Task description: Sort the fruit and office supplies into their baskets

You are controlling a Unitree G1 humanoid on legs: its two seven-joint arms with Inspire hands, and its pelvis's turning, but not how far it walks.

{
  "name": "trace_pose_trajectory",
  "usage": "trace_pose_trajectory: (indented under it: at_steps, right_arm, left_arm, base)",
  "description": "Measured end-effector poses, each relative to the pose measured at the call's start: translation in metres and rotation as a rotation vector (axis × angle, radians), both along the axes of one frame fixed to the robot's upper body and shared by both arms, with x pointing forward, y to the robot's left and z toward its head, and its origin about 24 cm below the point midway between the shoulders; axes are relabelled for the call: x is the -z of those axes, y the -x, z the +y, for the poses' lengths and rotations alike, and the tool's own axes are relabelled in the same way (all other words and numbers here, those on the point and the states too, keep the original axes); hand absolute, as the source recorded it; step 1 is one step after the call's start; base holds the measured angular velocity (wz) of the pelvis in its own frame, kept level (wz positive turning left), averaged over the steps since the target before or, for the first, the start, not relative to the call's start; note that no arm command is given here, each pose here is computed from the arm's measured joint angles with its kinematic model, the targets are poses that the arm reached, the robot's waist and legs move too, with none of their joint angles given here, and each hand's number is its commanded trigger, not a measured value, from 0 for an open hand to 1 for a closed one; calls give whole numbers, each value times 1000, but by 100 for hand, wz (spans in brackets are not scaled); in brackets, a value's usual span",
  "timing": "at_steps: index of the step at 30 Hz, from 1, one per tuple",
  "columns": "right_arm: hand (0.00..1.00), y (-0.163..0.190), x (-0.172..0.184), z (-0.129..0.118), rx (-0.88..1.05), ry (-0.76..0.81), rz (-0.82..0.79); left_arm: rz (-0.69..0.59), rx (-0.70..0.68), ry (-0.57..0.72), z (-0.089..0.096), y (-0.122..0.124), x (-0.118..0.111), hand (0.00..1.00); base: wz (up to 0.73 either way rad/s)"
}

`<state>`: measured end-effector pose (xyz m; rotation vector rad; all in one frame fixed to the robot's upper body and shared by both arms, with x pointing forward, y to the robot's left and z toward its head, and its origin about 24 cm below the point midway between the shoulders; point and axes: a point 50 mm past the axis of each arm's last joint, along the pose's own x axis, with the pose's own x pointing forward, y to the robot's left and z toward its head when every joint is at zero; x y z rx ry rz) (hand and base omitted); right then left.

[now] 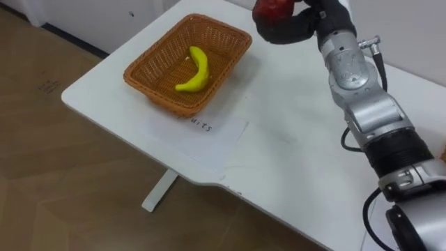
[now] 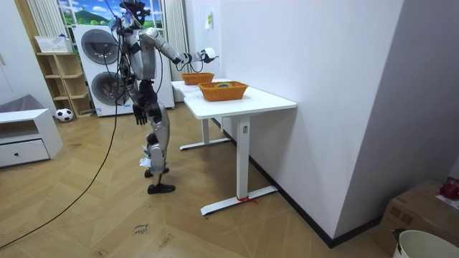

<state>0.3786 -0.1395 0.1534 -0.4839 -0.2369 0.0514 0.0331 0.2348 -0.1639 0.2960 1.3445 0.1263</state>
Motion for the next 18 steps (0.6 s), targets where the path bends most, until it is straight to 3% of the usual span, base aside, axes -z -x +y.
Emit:
trace_pose_trajectory:
  at_steps: [8, 18]
  right_arm:
    - [100, 1, 1, 9, -48, -13, 16]
    - [100, 2, 7, 17, -78, -6, 54]
  left_arm:
    - [-9, 1, 2, 0, -1, -1, 0]
    - [38, -9, 42, 2, 16, -1, 0]
  base:
    - [4]
    - [0]
